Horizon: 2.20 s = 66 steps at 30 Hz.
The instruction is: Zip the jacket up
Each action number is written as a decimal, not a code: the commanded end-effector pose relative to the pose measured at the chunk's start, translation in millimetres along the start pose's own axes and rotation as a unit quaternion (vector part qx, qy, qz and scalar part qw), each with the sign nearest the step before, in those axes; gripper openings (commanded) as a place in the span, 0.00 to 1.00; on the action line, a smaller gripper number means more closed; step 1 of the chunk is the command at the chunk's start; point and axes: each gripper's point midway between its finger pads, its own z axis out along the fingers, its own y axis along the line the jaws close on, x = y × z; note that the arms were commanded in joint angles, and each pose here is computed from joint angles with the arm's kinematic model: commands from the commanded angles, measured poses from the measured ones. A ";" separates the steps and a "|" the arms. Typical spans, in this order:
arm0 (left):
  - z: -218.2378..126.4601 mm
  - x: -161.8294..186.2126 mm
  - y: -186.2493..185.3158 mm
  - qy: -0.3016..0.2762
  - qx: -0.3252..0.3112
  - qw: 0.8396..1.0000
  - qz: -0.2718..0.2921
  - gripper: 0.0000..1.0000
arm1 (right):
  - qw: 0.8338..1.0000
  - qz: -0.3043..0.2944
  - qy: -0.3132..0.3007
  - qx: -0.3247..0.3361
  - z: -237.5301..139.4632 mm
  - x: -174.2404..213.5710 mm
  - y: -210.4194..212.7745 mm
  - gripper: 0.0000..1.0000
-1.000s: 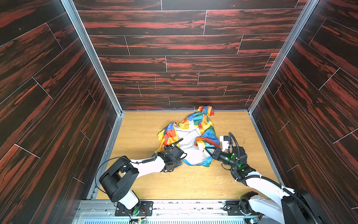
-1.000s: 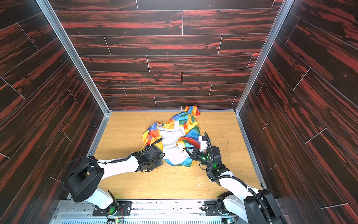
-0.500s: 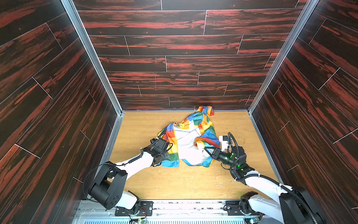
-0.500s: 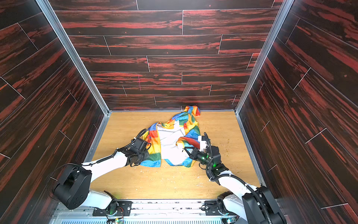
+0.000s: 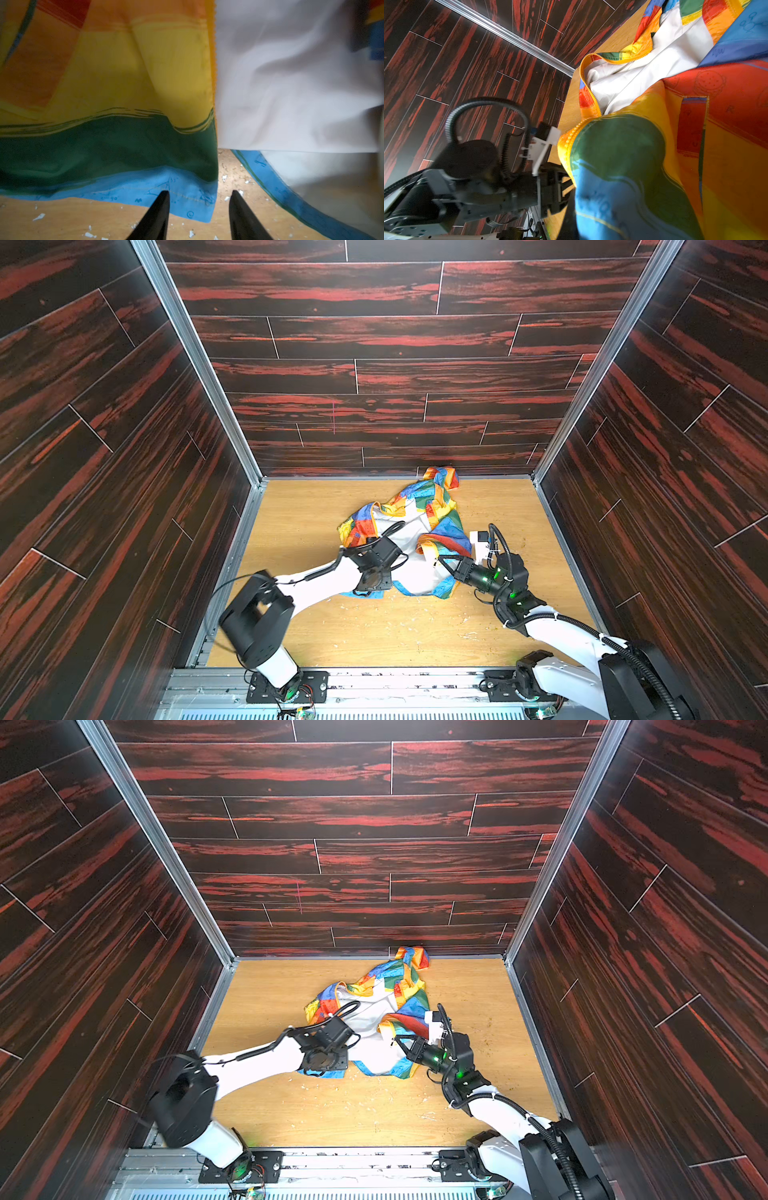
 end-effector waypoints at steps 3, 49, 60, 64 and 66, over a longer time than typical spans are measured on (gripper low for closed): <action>11.7 -4.3 12.6 0.015 -0.069 0.996 0.047 0.42 | 1.000 -0.003 -0.011 0.003 -6.8 -0.8 -1.4 0.00; -9.6 -11.7 -100.3 0.077 0.267 0.960 0.027 0.50 | 0.997 0.058 0.044 -0.005 11.0 42.9 -40.9 0.00; 20.3 9.2 -50.9 0.088 0.194 0.977 0.006 0.59 | 0.996 0.069 0.056 0.011 15.9 51.7 -56.0 0.00; 27.1 17.1 -21.8 0.096 0.148 0.984 -0.005 0.59 | 0.995 0.071 0.066 0.010 19.8 57.2 -57.0 0.00; 22.4 15.7 -6.7 0.090 0.131 0.987 -0.013 0.59 | 0.995 0.071 0.069 0.009 22.1 58.4 -56.4 0.00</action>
